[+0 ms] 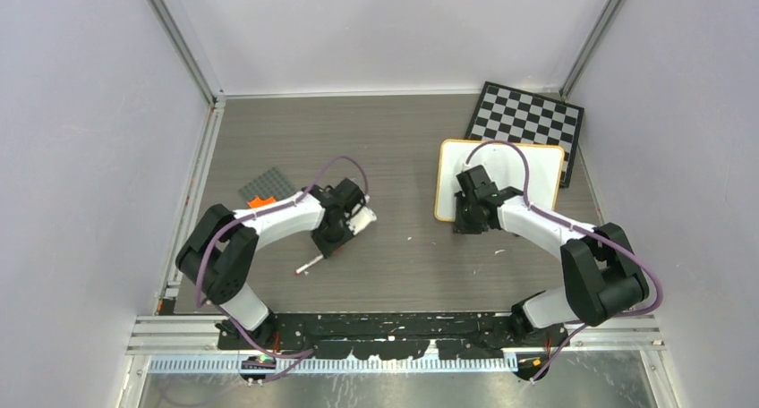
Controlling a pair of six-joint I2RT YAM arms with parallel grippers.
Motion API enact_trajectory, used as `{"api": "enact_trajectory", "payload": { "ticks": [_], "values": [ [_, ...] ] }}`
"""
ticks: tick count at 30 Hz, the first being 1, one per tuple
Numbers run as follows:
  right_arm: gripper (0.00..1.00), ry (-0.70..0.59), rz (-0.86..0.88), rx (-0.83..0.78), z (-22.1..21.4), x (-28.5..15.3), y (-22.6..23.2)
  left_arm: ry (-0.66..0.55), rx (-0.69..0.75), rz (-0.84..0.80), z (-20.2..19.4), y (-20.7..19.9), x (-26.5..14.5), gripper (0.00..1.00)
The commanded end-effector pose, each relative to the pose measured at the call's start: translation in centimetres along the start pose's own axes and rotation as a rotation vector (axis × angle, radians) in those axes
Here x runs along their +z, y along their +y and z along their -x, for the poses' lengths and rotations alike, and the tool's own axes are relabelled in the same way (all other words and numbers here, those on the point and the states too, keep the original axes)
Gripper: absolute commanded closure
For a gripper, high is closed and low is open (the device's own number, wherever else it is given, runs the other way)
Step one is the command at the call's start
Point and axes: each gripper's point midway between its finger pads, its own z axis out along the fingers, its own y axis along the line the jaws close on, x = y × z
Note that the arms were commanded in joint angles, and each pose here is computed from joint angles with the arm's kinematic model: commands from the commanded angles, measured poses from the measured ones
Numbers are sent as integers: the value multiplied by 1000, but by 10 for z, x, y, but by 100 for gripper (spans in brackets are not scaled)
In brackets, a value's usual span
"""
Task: Write a sentence on the whiteboard
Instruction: Pick up the whiteboard marker at the center of the board, then move the whiteboard stand to the center of the board.
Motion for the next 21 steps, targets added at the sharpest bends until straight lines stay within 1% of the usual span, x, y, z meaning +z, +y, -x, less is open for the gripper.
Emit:
{"api": "enact_trajectory", "payload": {
  "ticks": [1,3,7,9,14,17,21],
  "values": [
    [100,-97,124,-110,19,-14,42,-156,-194,32,28,40,-37,100],
    [100,-94,150,-158,14,-15,56,-223,-272,8,35,51,-58,100],
    [100,-75,203,-251,0,-15,86,-373,-445,37,41,94,-104,100],
    [100,-69,219,-305,-8,-14,99,-447,-522,74,38,116,-128,100],
    [100,-68,250,-433,-32,-12,131,-583,-723,156,21,164,-174,100],
    [100,-63,269,-496,-48,-12,147,-632,-778,199,12,182,-195,100],
    [100,-31,293,-552,-72,-15,168,-646,-796,220,8,190,-207,100]
  ]
}}
